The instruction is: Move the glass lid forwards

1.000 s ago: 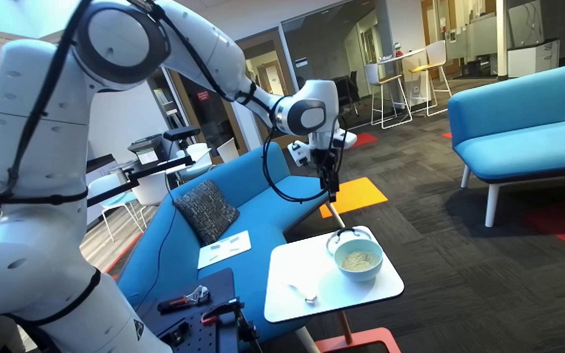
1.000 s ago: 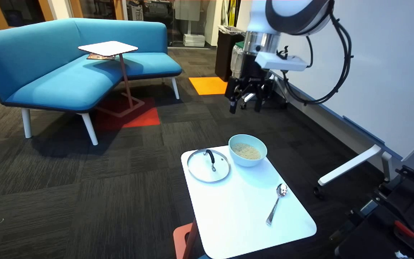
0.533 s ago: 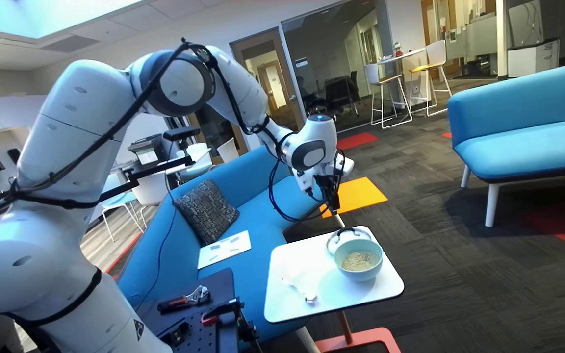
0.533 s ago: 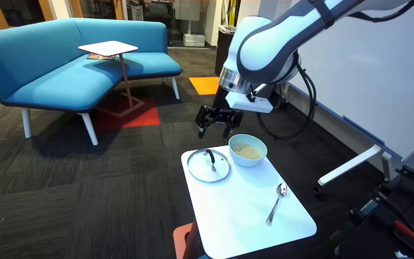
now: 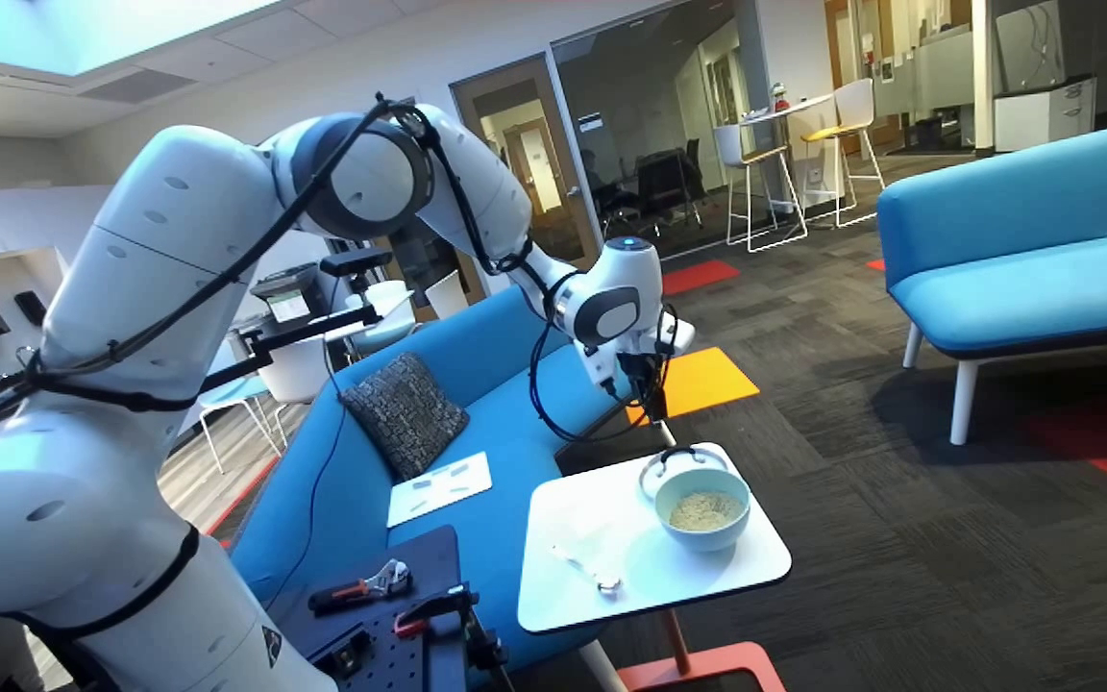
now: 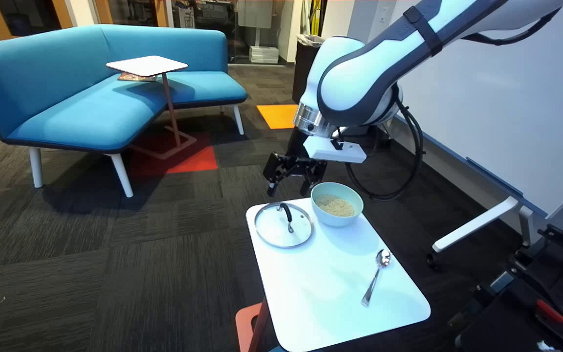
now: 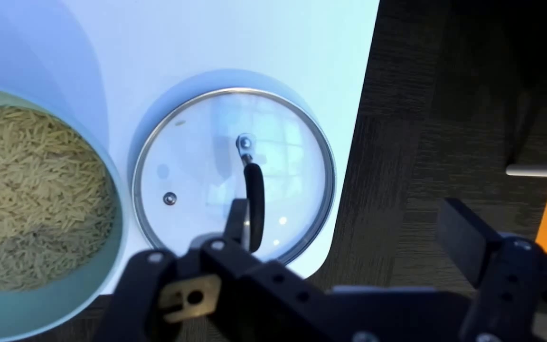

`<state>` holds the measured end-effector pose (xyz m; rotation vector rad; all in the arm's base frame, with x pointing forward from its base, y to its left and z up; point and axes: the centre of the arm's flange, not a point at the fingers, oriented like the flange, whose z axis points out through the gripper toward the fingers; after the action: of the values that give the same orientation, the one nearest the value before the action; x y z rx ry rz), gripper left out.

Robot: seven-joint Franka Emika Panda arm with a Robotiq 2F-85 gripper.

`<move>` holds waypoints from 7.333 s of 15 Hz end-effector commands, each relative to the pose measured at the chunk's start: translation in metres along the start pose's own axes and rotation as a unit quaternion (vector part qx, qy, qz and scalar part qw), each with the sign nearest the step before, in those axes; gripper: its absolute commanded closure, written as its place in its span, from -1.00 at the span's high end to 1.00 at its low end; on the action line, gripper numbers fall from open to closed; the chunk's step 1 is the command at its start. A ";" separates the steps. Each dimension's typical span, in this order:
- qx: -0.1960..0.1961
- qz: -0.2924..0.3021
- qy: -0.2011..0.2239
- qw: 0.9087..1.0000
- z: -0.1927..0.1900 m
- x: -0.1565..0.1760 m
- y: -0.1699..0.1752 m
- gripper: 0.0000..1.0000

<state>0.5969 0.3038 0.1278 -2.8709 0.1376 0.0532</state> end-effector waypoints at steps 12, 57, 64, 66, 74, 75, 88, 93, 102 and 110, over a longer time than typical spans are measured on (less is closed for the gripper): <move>-0.067 0.024 0.039 0.997 0.054 0.010 -0.012 1.00; -0.052 0.058 0.062 0.995 0.049 -0.107 0.017 -0.93; -0.062 0.058 0.055 0.995 0.028 -0.136 0.028 -0.93; -0.063 0.061 0.052 0.995 0.027 -0.133 0.031 -0.93; -0.075 0.066 0.032 0.994 0.048 -0.125 0.036 -0.93; -0.077 0.065 0.029 0.995 0.051 -0.124 0.035 -0.93; -0.098 0.059 -0.007 0.993 0.075 -0.115 0.027 -0.93; -0.104 0.056 -0.016 0.993 0.082 -0.112 0.022 -0.93; -0.108 0.051 -0.014 0.993 0.062 -0.117 0.027 0.56; -0.101 0.005 0.010 0.995 -0.021 -0.143 0.044 1.00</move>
<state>0.4716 0.2926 0.0979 -3.0721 0.2141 0.0682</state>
